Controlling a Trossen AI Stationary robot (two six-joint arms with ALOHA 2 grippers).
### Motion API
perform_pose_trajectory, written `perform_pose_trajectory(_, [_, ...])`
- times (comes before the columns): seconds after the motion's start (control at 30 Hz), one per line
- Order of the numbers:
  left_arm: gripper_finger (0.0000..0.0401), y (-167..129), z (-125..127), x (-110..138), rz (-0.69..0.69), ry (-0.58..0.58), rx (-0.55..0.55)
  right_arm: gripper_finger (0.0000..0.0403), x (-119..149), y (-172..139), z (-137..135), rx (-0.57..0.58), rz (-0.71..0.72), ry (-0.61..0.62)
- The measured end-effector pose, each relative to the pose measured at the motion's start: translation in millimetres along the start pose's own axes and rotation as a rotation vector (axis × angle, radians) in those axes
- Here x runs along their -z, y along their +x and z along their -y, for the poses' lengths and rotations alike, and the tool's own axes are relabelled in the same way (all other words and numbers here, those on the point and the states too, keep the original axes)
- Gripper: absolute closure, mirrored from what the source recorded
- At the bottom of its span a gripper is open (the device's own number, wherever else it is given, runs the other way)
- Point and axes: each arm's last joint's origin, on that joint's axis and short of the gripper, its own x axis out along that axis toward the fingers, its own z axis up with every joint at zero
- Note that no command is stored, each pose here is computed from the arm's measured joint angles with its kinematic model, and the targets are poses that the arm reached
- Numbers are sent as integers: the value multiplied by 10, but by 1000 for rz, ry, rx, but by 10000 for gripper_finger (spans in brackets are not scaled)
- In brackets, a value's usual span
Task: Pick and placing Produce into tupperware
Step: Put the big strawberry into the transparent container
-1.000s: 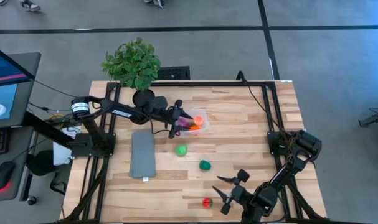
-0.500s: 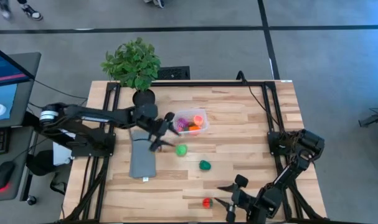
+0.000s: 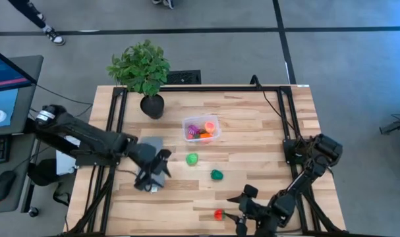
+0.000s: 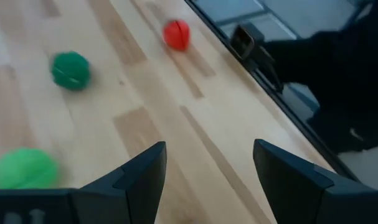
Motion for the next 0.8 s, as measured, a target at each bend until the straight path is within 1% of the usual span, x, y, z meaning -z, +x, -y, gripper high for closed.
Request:
perform_pose_trajectory(0.13, [170, 82, 211, 104, -51, 0, -25, 95, -36, 53, 8, -11, -18, -21])
perform_pose_trajectory(0.3, [170, 135, 357, 196, -76, -9, -43, 89, -71, 119, 16, -47, -70, -13])
perform_pose_trajectory(0.47, [170, 161, 411, 255, -79, -27, -65, 89, -105, 169, 14, -87, -109, 9])
perform_pose_trajectory(0.6, [170, 207, 424, 342, -44, -44, -59, 89, -106, 170, 11, -92, -111, 2])
perform_pose_trajectory(0.73, [170, 247, 446, 444, -16, -67, -49, 89, -33, 216, 14, -84, -115, -38])
perform_pose_trajectory(0.8, [170, 264, 459, 496, -5, -73, -52, 89, 21, 259, 0, -89, -113, -38])
